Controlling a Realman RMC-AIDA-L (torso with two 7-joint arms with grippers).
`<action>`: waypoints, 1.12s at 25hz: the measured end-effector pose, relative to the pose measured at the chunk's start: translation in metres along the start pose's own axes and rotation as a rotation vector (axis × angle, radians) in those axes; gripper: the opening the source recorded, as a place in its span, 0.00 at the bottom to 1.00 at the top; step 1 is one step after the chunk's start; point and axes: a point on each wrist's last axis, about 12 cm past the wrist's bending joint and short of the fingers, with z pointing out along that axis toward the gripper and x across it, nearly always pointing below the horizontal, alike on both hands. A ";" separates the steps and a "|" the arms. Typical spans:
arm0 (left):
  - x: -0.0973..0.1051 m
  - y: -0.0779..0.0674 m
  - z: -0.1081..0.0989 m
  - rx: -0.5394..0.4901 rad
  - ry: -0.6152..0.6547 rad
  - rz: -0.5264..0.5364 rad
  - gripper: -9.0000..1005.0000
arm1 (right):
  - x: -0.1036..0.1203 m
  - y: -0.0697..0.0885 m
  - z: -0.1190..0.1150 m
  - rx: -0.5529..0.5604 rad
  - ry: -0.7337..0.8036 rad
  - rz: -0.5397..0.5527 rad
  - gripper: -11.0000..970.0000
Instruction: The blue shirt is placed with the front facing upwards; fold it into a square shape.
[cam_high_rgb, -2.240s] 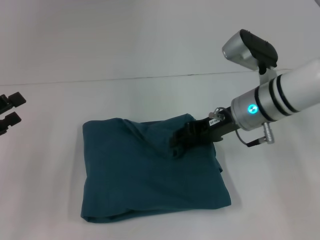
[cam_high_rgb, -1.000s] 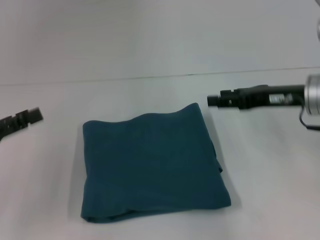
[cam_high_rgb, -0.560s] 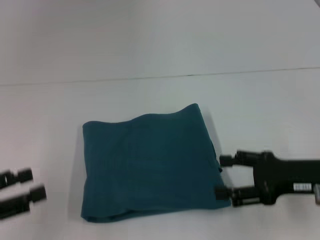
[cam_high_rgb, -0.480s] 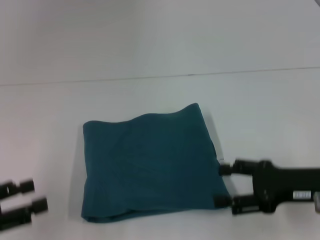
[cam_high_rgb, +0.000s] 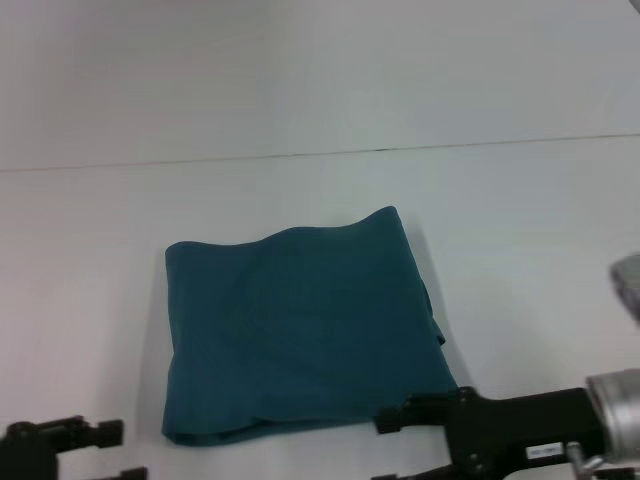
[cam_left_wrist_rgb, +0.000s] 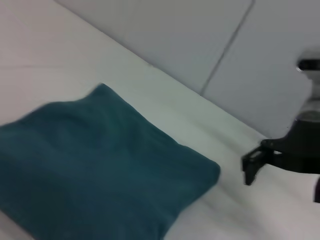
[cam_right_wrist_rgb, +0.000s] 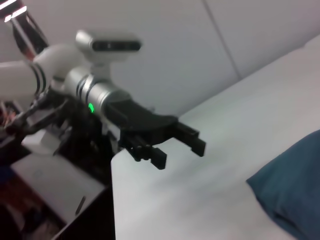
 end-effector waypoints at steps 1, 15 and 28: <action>-0.002 0.000 0.007 0.020 0.017 0.012 0.77 | -0.002 -0.002 0.004 -0.004 0.016 -0.004 0.97; -0.006 0.001 0.053 0.148 -0.007 0.098 0.77 | -0.002 -0.007 0.016 -0.012 0.037 0.022 0.97; -0.012 0.006 0.059 0.136 0.026 0.086 0.77 | 0.009 -0.006 0.009 0.011 0.057 0.054 0.97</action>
